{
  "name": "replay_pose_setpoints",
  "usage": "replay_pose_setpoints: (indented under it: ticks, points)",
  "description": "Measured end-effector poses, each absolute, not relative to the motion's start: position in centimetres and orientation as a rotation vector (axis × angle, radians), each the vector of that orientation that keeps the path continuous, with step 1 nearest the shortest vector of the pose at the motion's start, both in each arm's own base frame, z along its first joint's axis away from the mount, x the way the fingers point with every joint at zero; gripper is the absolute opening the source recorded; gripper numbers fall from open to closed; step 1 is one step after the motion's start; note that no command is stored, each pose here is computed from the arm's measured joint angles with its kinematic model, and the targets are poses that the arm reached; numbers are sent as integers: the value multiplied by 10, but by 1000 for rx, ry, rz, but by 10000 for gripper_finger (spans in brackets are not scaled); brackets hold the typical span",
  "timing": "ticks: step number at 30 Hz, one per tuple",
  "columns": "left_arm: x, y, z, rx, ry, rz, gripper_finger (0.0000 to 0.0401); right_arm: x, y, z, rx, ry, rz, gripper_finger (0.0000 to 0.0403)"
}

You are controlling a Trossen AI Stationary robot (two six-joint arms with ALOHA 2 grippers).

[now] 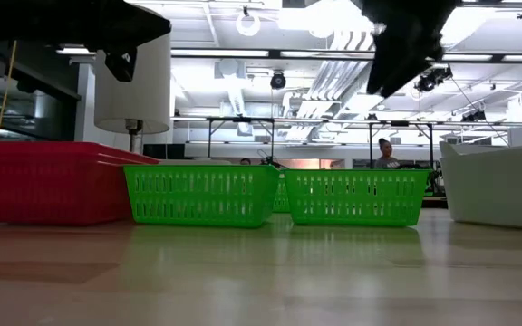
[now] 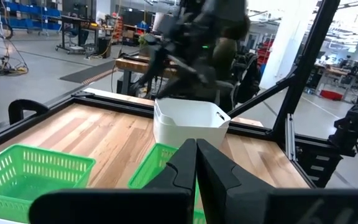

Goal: Stack baskets by color
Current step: Stack the top white bin on top of the bottom white bin

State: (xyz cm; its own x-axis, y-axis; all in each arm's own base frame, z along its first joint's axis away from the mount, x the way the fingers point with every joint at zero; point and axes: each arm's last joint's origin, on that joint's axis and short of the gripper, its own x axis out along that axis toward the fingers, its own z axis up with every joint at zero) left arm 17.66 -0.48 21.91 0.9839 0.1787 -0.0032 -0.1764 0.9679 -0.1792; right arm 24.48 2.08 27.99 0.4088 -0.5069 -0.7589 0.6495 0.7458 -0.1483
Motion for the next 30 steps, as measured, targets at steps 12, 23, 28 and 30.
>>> replay_pose_setpoints:
  ticks: [12, 23, 28, 30]
  points:
    - [176, -3, 224, -114, -59, 213, 0, 249, -49, 238, 58, 757, -564, 259]
    - [178, 9, 229, -21, -59, 254, 0, 248, -43, 256, 82, 69, -62, 259]
    - [178, 10, 229, -25, -58, 215, 0, 250, -25, 250, 59, 113, -19, 259]
    - [178, 10, 229, -26, -59, 225, 0, 250, -19, 249, 47, 122, -26, 259]
